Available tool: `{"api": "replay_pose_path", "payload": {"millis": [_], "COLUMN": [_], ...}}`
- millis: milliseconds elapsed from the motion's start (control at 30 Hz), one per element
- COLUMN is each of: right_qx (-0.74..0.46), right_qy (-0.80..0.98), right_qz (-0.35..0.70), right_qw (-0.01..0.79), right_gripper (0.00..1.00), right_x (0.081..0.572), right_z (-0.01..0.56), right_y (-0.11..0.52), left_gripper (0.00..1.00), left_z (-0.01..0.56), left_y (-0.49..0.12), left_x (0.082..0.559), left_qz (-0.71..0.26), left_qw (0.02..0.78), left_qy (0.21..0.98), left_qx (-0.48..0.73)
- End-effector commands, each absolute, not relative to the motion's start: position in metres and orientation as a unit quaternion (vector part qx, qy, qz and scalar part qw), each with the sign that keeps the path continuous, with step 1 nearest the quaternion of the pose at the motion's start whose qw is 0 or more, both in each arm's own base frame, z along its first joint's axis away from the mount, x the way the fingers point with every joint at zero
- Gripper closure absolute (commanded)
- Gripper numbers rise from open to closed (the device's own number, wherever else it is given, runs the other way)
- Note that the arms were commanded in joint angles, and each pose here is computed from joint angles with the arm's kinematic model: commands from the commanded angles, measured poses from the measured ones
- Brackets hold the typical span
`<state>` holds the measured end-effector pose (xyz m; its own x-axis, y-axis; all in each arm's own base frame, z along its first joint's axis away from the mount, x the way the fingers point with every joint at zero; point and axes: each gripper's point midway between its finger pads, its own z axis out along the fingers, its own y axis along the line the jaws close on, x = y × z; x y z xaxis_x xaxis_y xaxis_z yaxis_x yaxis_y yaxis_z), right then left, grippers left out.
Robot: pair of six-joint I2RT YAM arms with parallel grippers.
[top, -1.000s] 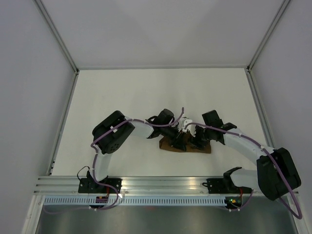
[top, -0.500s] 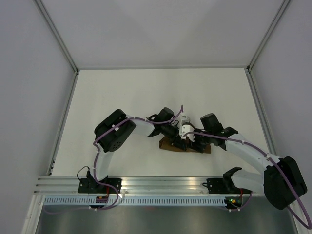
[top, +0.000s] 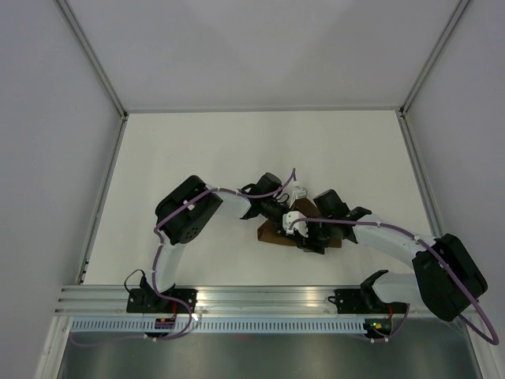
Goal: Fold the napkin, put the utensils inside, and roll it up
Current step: Roll the napkin with the utensil
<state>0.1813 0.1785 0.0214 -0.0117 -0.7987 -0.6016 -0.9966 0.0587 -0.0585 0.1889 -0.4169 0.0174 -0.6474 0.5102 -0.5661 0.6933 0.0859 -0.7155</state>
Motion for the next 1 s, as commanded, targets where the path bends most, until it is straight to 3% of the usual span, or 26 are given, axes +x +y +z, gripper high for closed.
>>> {"api": "replay_pose_path", "payload": {"millis": [0,100,433,700,967], "right_qx": [-0.659,-0.658,-0.656,-0.651,-0.635], "right_qy": [0.678,0.680,0.692,0.696,0.707], "right_qz": [0.202,0.199,0.194,0.225,0.269], "right_qw": [0.256,0.254,0.231,0.200,0.156], "right_gripper": [0.39,0.43,0.74,0.96,0.98], "right_x": [0.183,0.183,0.171,0.162,0.163], "right_z": [0.016,0.010,-0.008,-0.007,-0.005], "right_y": [0.185,0.183,0.171,0.172,0.166], "left_gripper": [0.90,0.85,0.75,0.63,0.60], "left_z": [-0.029,-0.027,-0.008,0.055,0.094], "left_y": [-0.393,-0.393,-0.398,-0.405,-0.382], "left_x": [0.173,0.173,0.176,0.204,0.240], "left_qz": [-0.486,-0.489,-0.510,-0.551,-0.535], "left_qw": [0.017,0.015,0.020,0.102,0.204], "left_qy": [0.792,0.791,0.778,0.748,0.748], "left_qx": [0.370,0.368,0.367,0.355,0.334]}}
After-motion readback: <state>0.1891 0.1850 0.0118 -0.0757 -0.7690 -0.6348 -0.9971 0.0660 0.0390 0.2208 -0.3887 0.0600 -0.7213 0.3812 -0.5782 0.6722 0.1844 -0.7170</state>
